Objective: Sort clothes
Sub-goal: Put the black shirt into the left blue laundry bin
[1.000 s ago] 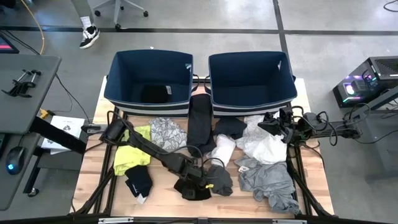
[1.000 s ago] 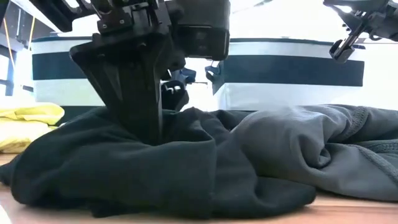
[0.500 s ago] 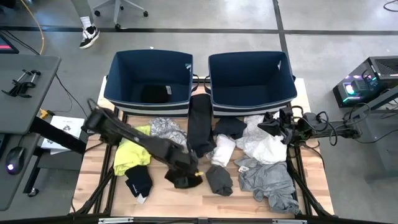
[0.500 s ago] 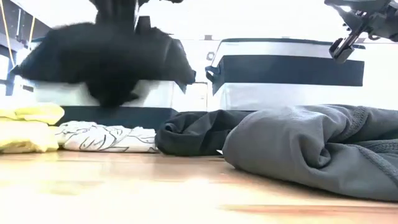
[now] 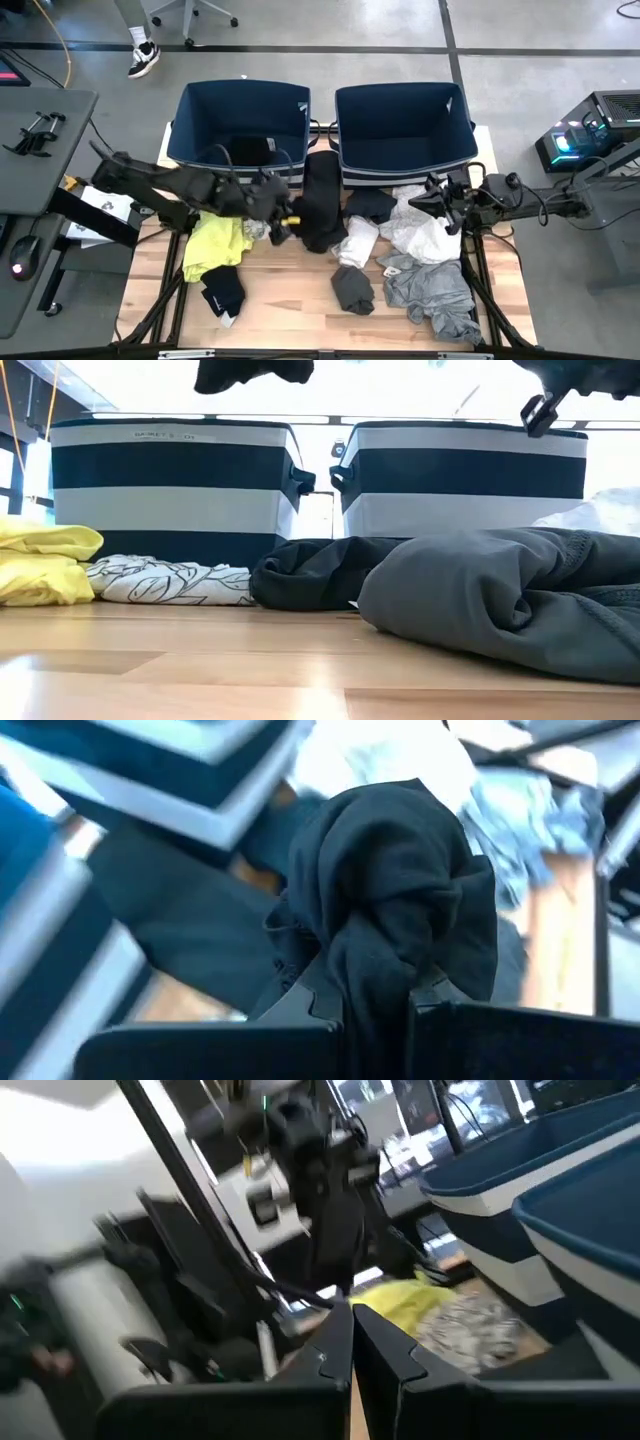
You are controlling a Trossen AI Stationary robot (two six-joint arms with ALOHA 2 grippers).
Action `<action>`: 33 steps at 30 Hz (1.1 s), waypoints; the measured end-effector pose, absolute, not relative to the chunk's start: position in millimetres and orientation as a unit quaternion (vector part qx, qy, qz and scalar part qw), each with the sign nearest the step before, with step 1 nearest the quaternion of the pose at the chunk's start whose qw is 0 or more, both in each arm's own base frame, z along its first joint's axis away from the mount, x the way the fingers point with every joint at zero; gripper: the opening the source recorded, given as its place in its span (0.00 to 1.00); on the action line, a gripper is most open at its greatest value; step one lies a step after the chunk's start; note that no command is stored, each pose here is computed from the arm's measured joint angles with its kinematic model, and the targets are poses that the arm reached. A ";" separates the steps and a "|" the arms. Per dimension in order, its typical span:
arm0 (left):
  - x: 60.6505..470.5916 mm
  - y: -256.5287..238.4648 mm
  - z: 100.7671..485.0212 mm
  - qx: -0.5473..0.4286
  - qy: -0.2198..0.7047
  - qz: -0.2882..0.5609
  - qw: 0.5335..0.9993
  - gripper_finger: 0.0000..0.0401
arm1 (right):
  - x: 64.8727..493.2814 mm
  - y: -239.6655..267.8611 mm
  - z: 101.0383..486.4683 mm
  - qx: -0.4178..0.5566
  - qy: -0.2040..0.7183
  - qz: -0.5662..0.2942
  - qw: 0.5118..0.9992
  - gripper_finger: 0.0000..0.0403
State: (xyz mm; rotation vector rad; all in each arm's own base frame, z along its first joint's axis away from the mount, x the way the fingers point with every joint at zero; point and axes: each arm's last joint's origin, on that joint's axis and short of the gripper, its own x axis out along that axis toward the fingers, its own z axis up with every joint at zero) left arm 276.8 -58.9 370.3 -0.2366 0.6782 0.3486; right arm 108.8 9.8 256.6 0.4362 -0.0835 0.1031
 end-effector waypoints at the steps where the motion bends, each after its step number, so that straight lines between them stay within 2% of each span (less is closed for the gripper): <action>1: 275.0 -54.5 374.2 -0.112 0.319 0.177 0.924 0.01 | 111.5 10.0 260.3 0.203 -0.029 0.048 0.978 0.00; 8: 257.5 -11.3 399.2 -0.121 0.249 0.254 0.927 0.01 | 132.9 12.0 295.1 0.164 0.040 0.034 0.985 0.00; 16: 216.1 62.8 421.1 -0.142 0.194 0.393 0.887 0.01 | 170.0 12.6 341.2 0.155 0.079 -0.021 0.985 0.00; 19: 202.2 92.8 418.0 -0.120 0.223 0.444 0.859 0.01 | 185.2 13.3 351.6 0.141 0.090 -0.033 0.985 0.00; 22: 194.9 123.0 400.2 -0.118 0.289 0.463 0.830 0.01 | 200.9 14.8 357.6 0.138 0.099 -0.034 0.985 0.00; 26: 194.6 155.9 354.6 -0.150 0.401 0.434 0.793 0.01 | 218.9 16.4 358.3 0.139 0.114 -0.037 0.983 0.00; 33: 196.3 182.3 277.4 -0.174 0.535 0.395 0.726 0.02 | 240.7 18.5 349.4 0.150 0.144 -0.044 0.977 0.00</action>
